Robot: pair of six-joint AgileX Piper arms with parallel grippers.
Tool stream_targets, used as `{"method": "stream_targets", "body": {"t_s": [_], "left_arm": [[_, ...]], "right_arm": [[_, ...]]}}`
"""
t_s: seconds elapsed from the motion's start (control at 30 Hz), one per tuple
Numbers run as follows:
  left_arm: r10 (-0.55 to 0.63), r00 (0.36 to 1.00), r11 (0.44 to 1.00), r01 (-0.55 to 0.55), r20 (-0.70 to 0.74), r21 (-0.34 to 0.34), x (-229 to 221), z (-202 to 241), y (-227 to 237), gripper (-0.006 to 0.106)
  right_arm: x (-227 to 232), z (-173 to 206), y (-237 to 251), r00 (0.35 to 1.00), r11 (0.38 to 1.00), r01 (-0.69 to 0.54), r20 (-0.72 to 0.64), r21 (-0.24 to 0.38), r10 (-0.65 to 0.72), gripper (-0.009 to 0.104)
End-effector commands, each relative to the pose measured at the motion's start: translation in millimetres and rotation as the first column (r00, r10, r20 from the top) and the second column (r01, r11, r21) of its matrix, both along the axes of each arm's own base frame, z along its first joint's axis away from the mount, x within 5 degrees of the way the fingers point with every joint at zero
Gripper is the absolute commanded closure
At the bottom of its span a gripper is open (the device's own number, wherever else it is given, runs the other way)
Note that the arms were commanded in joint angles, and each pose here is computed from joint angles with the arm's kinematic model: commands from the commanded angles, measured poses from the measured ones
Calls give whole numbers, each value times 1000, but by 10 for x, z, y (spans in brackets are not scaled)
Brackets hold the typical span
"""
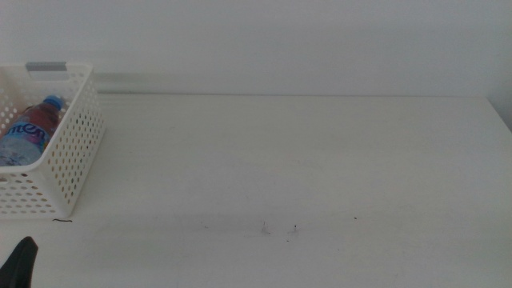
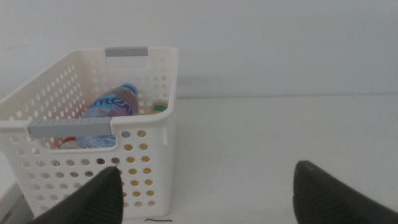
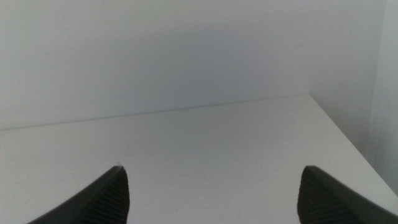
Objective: Use arms to grab the bottles and put them into the dustbin to the left of the table.
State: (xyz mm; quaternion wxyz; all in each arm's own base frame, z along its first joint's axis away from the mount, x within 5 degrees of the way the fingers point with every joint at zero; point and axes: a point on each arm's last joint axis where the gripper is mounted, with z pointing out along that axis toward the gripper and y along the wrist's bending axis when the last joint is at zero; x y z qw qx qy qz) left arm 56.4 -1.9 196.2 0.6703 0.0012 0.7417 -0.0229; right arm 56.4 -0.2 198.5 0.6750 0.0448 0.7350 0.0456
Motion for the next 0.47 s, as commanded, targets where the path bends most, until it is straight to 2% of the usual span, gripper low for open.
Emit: {"method": "stream_targets", "body": {"t_s": [0.0, 0.43], "left_arm": [[0, 1000, 1000, 0, 17, -7, -2, 15, 0, 7], [0, 999, 1000, 0, 46, 3, 0, 41, 0, 7]], "right_arm": [[-1, 3, -2, 1000, 1000, 4, 15, -9, -4, 9], [-1, 3, -2, 1000, 1000, 4, 15, -9, -4, 9]]}}
